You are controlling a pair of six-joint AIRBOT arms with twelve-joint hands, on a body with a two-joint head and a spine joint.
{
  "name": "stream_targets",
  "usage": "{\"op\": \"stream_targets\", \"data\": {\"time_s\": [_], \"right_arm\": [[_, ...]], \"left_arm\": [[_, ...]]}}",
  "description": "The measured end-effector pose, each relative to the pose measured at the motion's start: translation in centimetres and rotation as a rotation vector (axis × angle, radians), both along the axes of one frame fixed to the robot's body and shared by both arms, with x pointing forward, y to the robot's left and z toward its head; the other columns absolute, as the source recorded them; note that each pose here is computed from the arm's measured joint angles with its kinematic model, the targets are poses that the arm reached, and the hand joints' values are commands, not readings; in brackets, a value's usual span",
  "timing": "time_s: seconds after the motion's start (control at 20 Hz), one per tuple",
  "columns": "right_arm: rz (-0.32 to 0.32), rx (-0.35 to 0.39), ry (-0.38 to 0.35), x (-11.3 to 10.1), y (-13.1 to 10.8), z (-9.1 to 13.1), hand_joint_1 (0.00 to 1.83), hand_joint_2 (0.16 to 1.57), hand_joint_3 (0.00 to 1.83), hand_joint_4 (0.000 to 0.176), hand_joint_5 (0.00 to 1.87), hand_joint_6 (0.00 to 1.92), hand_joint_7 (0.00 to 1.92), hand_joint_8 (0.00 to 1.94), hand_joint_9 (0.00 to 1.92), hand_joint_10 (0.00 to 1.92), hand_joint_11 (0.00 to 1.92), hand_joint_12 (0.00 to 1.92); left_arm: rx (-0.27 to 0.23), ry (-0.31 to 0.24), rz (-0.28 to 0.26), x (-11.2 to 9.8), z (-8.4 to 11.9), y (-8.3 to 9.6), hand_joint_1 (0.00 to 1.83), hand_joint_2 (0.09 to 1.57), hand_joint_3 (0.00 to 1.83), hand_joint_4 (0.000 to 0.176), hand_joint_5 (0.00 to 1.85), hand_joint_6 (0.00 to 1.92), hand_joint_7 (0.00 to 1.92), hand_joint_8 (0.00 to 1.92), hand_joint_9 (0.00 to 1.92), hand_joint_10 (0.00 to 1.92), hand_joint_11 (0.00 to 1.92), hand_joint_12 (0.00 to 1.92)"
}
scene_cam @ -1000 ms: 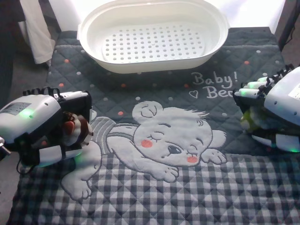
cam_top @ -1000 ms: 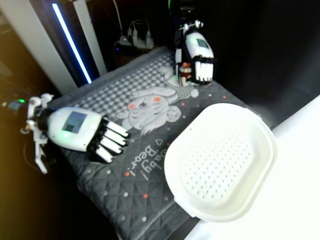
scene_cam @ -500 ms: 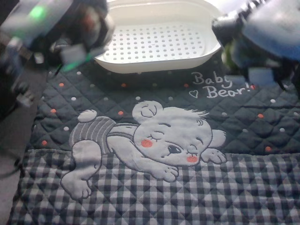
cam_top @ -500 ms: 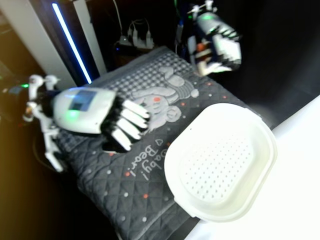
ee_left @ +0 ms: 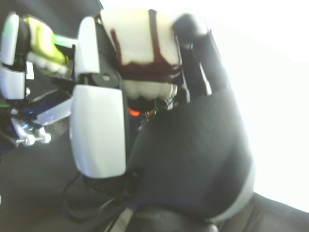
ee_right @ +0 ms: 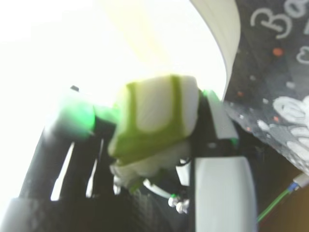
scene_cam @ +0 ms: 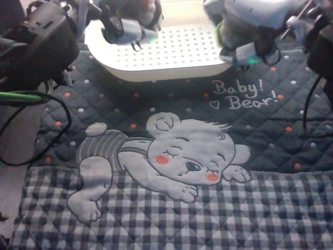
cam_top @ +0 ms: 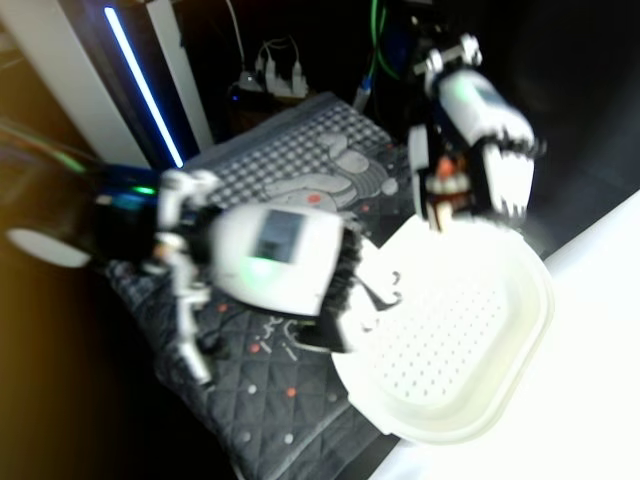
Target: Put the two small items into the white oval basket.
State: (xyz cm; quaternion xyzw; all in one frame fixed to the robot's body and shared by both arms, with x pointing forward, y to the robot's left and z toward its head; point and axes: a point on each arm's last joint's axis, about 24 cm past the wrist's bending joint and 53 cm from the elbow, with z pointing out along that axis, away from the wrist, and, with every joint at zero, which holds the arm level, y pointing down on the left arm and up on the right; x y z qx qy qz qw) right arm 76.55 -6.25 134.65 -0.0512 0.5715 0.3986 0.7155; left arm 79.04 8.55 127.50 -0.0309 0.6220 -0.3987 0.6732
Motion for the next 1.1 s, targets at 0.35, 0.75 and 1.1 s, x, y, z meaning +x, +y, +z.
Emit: {"op": "stream_targets", "data": {"time_s": [0.35, 0.75, 1.1], "right_arm": [[-0.002, -0.008, -0.002, 0.0, 0.1, 0.1, 0.19, 1.13, 0.00, 0.096, 0.00, 0.00, 0.00, 0.00, 0.00, 0.00, 0.00, 0.00], [0.033, -0.051, -0.018, -2.2, 0.4, 0.1, 0.25, 1.11, 0.00, 0.121, 0.00, 0.00, 0.00, 0.00, 0.00, 0.00, 0.00, 0.00], [0.078, -0.085, -0.093, -4.9, 1.5, 1.0, 0.26, 1.14, 0.01, 0.138, 0.00, 0.00, 0.00, 0.00, 0.00, 0.00, 0.00, 0.00]], "left_arm": [[0.035, 0.004, 0.015, 0.1, -0.4, -0.1, 0.33, 1.09, 0.00, 0.170, 0.00, 0.00, 0.00, 0.00, 0.00, 0.00, 0.00, 0.00], [0.030, 0.044, 0.066, 0.3, -1.6, 2.5, 0.44, 1.07, 0.00, 0.176, 0.00, 0.00, 0.00, 0.00, 0.00, 0.00, 0.00, 0.00], [0.105, 0.161, 0.177, 3.0, -4.5, 6.0, 0.30, 0.94, 0.00, 0.176, 0.00, 0.00, 0.00, 0.00, 0.00, 0.00, 0.00, 0.00]]}}
